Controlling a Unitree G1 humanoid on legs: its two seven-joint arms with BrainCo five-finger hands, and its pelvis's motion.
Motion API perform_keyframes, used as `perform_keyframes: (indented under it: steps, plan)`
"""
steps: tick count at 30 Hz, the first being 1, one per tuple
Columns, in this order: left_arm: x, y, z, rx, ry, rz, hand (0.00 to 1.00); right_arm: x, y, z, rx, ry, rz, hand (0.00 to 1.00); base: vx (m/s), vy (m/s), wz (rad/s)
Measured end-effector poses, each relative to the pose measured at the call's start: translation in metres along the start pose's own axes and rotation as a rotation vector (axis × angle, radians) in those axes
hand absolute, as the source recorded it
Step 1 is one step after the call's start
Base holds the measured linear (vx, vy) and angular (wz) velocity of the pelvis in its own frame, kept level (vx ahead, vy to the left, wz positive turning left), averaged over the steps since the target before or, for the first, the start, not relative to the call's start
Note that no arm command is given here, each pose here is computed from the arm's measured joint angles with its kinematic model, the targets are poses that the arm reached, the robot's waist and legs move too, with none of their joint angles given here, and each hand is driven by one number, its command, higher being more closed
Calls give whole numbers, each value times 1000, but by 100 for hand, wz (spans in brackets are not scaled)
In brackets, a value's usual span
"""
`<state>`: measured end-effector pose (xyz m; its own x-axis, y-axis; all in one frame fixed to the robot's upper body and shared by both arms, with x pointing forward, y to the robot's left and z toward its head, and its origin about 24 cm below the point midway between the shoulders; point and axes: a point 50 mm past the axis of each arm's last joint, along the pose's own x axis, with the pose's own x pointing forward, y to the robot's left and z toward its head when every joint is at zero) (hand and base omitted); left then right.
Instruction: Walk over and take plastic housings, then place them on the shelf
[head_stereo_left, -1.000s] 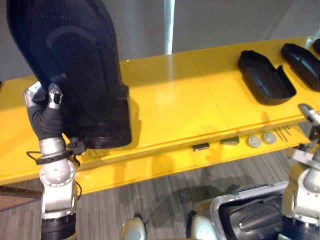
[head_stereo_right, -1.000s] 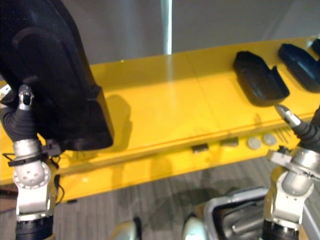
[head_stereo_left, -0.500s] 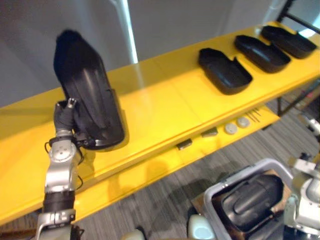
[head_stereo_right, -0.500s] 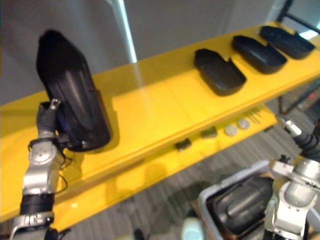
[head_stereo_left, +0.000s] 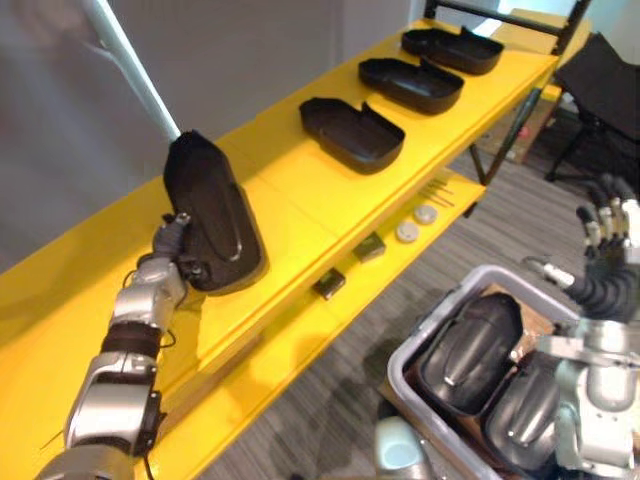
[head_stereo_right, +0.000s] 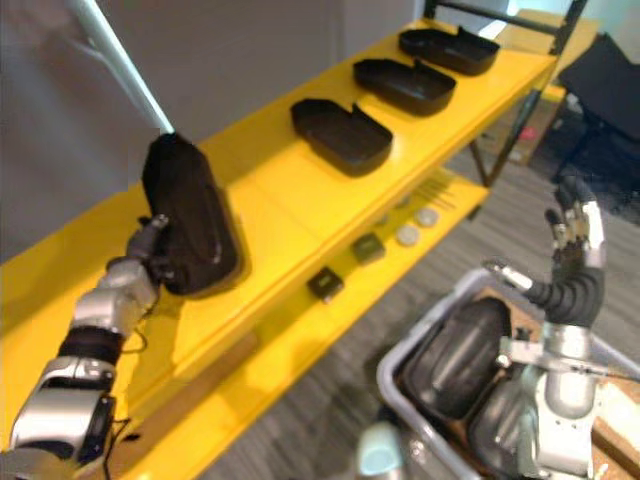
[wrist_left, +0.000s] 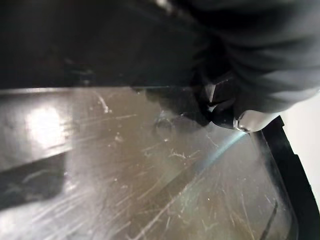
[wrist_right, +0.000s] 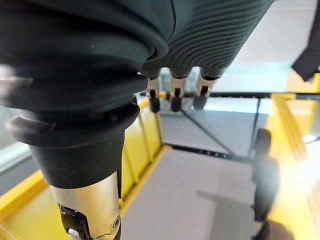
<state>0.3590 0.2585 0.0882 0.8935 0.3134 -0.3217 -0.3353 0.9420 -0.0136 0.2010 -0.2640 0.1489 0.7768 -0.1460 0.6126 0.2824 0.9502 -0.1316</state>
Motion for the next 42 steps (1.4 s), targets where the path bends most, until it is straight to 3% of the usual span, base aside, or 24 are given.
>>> perform_keyframes:
  steps: [12, 13, 20, 30, 42]
  plan:
    - [5, 2, -10, 9, 139, 170, 100, -2, 0, -2, 22, 13, -21, 0, -24, -2, -6]
    - [6, 2, -10, 6, 145, 181, 0, -2, 0, -2, 24, 13, -25, 0, 0, 0, 0]
    - [7, 1, 9, -68, 106, 252, 0, -2, 1, -2, 49, 14, -42, 0, -7, -8, -5]
    - [5, 3, 32, -287, 8, 364, 0, -2, 11, -3, 87, 13, -38, 0, 4, 4, -3]
    - [-2, 29, 51, -484, -151, 588, 0, 4, 23, 2, 145, -53, 48, 0, -2, -2, 3]
